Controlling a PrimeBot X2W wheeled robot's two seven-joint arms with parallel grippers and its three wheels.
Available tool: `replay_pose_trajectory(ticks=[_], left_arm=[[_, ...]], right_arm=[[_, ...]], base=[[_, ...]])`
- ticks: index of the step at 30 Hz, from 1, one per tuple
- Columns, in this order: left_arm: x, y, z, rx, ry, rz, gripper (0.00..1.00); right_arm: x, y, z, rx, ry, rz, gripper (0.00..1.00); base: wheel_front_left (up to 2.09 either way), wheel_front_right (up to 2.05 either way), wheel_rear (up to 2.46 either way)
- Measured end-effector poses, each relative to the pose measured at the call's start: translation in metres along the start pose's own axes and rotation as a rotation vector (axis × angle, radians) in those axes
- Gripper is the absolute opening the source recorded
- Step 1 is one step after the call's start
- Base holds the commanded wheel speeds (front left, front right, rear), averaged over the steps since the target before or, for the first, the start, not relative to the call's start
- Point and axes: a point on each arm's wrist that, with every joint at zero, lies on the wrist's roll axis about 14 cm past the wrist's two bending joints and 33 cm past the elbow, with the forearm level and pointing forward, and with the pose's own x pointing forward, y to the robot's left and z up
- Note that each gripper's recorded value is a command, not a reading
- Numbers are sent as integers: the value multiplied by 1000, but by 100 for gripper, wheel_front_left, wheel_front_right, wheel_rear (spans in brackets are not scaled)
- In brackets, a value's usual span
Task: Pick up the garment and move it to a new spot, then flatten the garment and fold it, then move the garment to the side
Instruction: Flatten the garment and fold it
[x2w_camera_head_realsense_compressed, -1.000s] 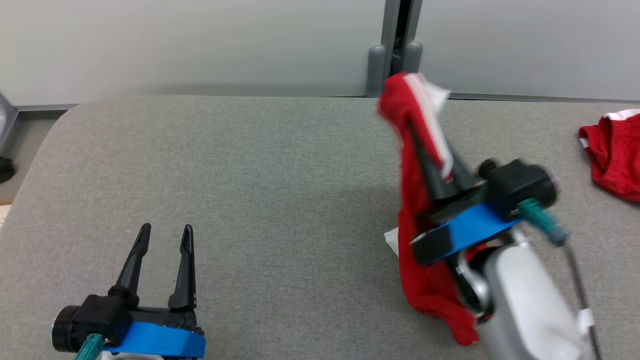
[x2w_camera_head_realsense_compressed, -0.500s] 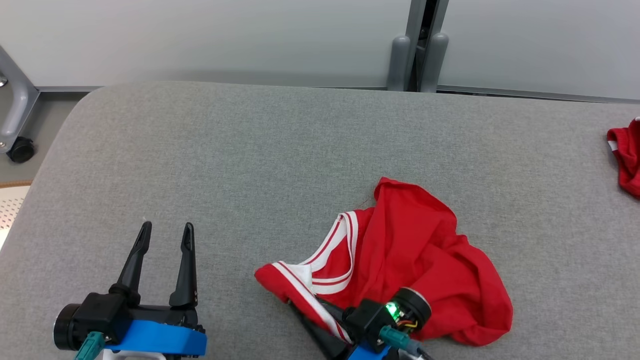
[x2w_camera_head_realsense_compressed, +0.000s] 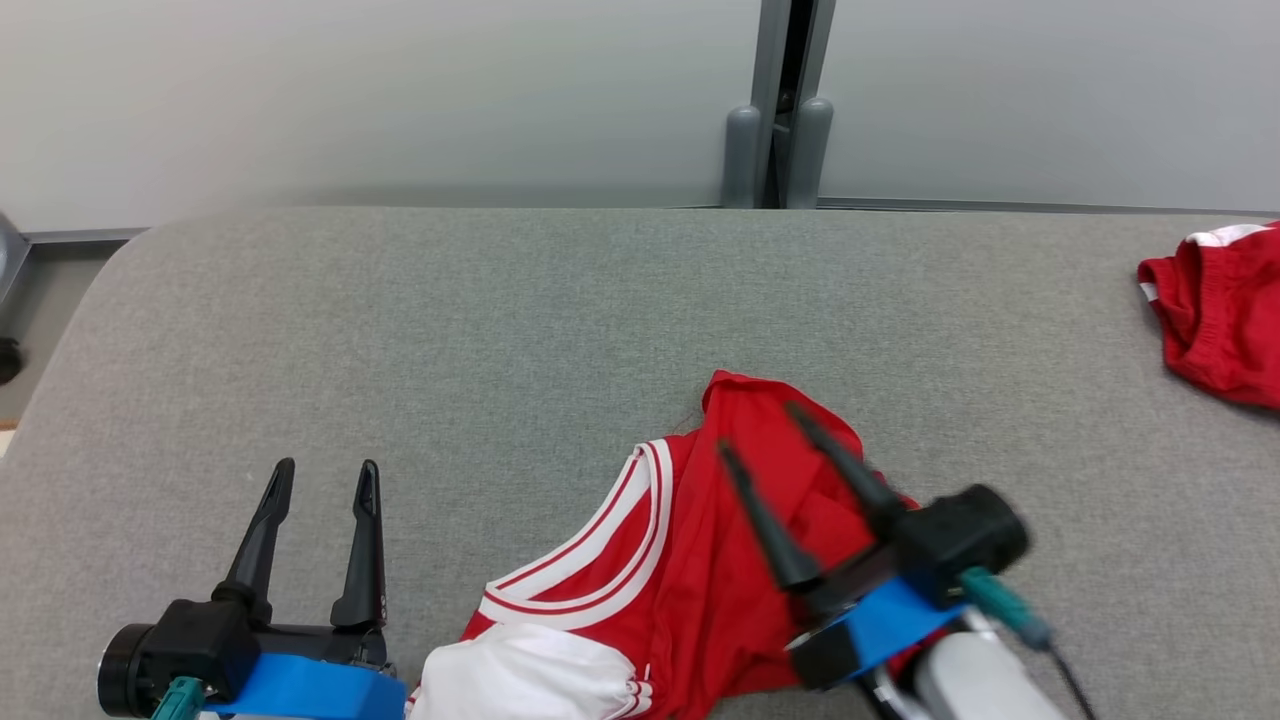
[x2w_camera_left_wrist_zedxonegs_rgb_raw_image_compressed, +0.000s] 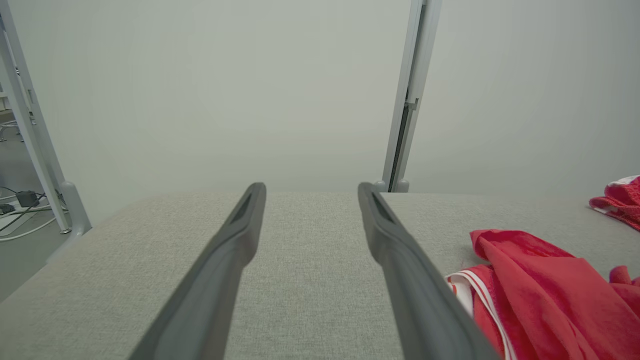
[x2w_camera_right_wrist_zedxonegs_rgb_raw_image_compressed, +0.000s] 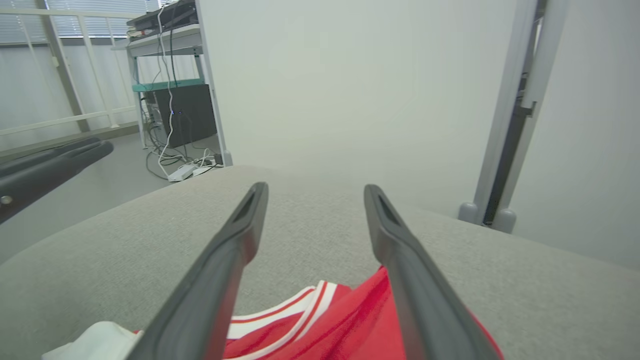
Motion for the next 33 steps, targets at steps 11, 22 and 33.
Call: replay_pose_trajectory(ticks=[11, 22, 33], left_arm=[[5, -13, -2, -2, 1, -43, 100], [50, -76, 15, 25, -29, -280, 100], [79, -139, -53, 69, 292, -563, 100]], right_arm=[[-79, -110, 7, -61, 6, -414, 100], [-91, -117, 8, -60, 19, -460, 100], [-110, -141, -1, -69, 62, -551, 100]], base=[[0, 0, 0], [0, 0, 0], [0, 0, 0]])
